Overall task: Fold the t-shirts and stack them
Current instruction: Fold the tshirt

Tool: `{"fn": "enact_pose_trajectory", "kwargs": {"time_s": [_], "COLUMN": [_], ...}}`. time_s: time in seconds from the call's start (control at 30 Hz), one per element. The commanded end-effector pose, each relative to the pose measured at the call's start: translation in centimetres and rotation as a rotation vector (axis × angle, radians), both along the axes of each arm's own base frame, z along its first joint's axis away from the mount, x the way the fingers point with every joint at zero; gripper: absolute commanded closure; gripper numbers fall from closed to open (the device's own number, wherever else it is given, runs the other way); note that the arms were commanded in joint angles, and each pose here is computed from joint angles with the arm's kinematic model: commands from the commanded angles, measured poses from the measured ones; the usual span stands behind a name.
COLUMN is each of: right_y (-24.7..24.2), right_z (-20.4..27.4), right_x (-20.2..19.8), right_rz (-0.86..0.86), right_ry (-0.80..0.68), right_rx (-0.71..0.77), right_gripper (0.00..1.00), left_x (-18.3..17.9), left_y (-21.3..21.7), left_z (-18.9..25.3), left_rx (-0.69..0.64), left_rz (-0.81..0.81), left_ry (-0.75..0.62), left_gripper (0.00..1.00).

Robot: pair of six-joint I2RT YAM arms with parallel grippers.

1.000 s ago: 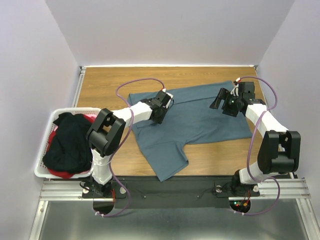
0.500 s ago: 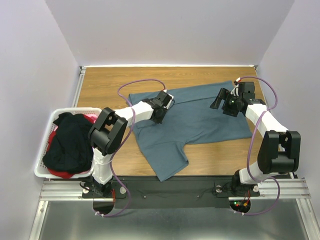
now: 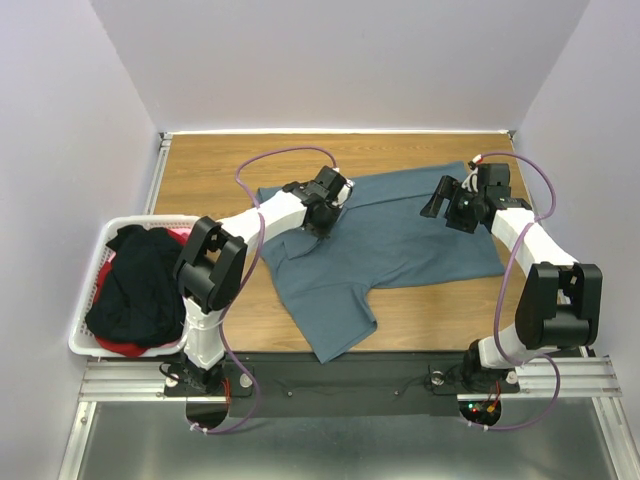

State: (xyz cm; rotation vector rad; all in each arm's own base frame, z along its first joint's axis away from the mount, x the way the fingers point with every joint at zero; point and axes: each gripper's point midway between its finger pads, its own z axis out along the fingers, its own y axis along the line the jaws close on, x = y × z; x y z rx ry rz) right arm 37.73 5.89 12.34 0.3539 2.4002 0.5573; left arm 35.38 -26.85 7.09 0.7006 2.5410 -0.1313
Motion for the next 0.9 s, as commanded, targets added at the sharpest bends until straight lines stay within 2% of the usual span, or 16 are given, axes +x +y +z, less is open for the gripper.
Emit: {"fn": "enact_pose_trajectory", "kwargs": {"time_s": [0.0, 0.1, 0.3, 0.33, 0.37, 0.47, 0.53, 0.63, 0.87], "right_y": [-0.4, -0.1, 1.2, 1.5, 1.9, 2.2, 2.2, 2.0, 1.6], "right_z": [1.8, 1.8, 2.1, 2.0, 2.1, 1.9, 1.9, 2.2, 2.2], "right_x": [0.3, 0.2, 0.4, 0.4, 0.3, 0.2, 0.1, 0.0, -0.3], "right_rz": [0.002, 0.015, 0.084, 0.095, 0.108, 0.114, 0.112, 0.105, 0.078], "right_ry": [-0.059, -0.059, -0.066, -0.065, -0.067, -0.059, -0.059, -0.067, -0.064], "right_rx": [-0.017, -0.009, 0.03, 0.026, 0.026, 0.025, 0.023, 0.015, 0.007], "right_gripper": [0.09, 0.09, 0.09, 0.09, 0.09, 0.09, 0.09, 0.09, 0.09], "left_x": [-2.6, -3.9, -3.8, -3.6, -2.9, -0.8, 0.3, 0.2, -2.6], "left_y": [-1.3, -1.1, -1.5, -1.5, -1.6, 0.7, 2.8, 2.7, -2.1], "left_z": [2.4, 1.1, 0.9, 1.2, 2.1, 2.9, 3.1, 3.5, 2.8], "left_rx": [-0.084, -0.081, -0.096, -0.101, -0.118, -0.031, 0.064, 0.108, 0.191], "left_rz": [-0.074, -0.099, -0.099, -0.089, -0.067, 0.046, 0.116, 0.09, -0.124], "left_ry": [0.084, 0.139, 0.14, 0.126, 0.086, -0.04, -0.109, -0.151, -0.225], "left_gripper": [0.98, 0.95, 0.72, 0.67, 0.53, 0.28, 0.26, 0.26, 0.34]}}
